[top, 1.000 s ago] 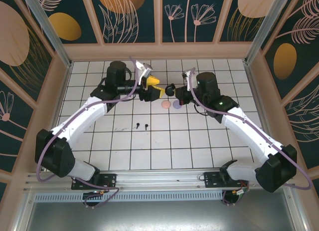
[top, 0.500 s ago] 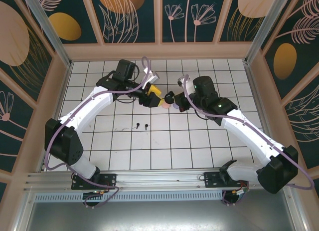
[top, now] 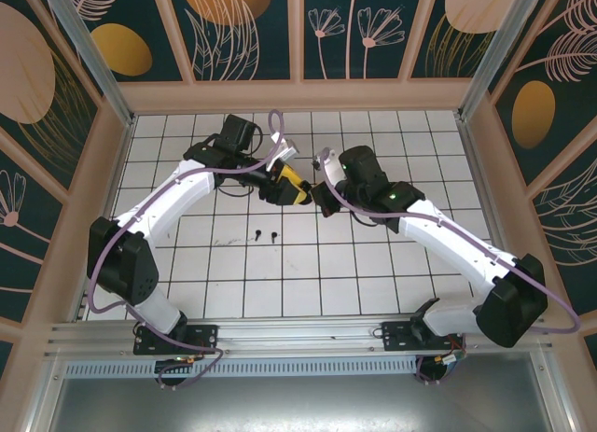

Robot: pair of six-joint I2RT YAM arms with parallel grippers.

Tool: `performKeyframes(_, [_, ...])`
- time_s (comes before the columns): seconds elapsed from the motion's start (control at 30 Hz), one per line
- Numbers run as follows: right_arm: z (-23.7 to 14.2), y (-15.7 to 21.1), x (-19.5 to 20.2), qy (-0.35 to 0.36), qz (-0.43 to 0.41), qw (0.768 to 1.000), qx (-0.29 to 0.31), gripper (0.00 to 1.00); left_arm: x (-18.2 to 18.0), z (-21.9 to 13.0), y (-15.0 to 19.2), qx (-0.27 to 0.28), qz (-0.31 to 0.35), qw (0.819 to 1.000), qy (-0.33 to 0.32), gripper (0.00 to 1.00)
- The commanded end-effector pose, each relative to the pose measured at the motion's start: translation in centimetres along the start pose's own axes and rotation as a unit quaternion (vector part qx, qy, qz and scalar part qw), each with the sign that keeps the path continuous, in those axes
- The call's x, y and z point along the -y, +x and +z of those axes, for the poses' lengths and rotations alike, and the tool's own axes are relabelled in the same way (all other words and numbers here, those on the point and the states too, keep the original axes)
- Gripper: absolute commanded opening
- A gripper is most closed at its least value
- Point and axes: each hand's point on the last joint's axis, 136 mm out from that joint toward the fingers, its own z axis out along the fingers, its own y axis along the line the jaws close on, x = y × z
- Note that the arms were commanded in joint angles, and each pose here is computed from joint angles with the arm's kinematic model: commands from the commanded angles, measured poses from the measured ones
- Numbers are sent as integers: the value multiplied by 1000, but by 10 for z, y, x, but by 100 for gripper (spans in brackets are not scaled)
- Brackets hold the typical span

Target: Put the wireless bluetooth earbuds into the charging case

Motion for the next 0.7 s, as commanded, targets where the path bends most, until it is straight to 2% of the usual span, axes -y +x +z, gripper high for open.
performKeyframes(0.0, [-6,-18,-3,3,-15,1000,17,0,4,0,0,-3,8,1000,18,63])
performKeyframes(0.33, [-7,-22,-3,6,-16,1000,21,0,2,4,7,-12,4,1000,28,55])
performKeyframes(0.67, [-4,-25,-4,1,-16,1000,23,0,1,7,9,-11,-1,999,38,52])
